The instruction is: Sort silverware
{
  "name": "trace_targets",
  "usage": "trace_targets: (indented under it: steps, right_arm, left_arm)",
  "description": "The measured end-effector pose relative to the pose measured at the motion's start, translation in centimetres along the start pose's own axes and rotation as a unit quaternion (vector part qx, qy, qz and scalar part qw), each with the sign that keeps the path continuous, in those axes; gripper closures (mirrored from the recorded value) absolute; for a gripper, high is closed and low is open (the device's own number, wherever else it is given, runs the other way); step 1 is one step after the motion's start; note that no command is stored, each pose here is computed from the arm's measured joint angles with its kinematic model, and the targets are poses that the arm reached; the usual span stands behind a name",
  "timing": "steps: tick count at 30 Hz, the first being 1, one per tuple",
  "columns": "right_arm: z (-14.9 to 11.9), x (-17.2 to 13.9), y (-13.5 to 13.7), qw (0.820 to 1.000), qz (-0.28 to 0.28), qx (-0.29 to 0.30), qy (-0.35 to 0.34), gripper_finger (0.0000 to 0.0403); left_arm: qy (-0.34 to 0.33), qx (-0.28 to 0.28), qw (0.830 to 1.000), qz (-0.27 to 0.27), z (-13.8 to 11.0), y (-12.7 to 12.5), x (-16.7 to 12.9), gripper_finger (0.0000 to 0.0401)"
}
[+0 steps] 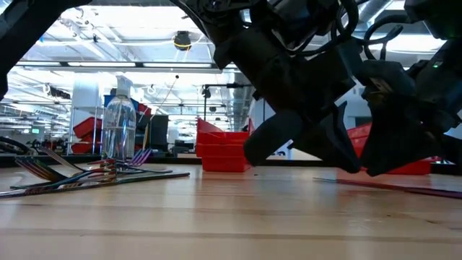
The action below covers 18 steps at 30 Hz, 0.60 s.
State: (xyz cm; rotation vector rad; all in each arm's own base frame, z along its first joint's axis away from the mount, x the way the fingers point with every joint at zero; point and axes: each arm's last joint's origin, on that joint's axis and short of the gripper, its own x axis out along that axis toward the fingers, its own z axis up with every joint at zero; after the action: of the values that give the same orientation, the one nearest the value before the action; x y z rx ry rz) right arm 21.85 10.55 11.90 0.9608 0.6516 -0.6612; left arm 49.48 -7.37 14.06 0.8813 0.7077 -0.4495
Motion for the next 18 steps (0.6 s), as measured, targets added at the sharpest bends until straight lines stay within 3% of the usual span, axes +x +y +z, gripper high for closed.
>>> trace_targets:
  steps: [18]
  right_arm:
    - [-0.1, -0.1, -0.2, 1.0, -0.009, -0.016, 0.021, 0.0328]
  left_arm:
    - [0.002, -0.005, 1.0, 0.0, -0.9, -0.6, 1.8, 0.0401]
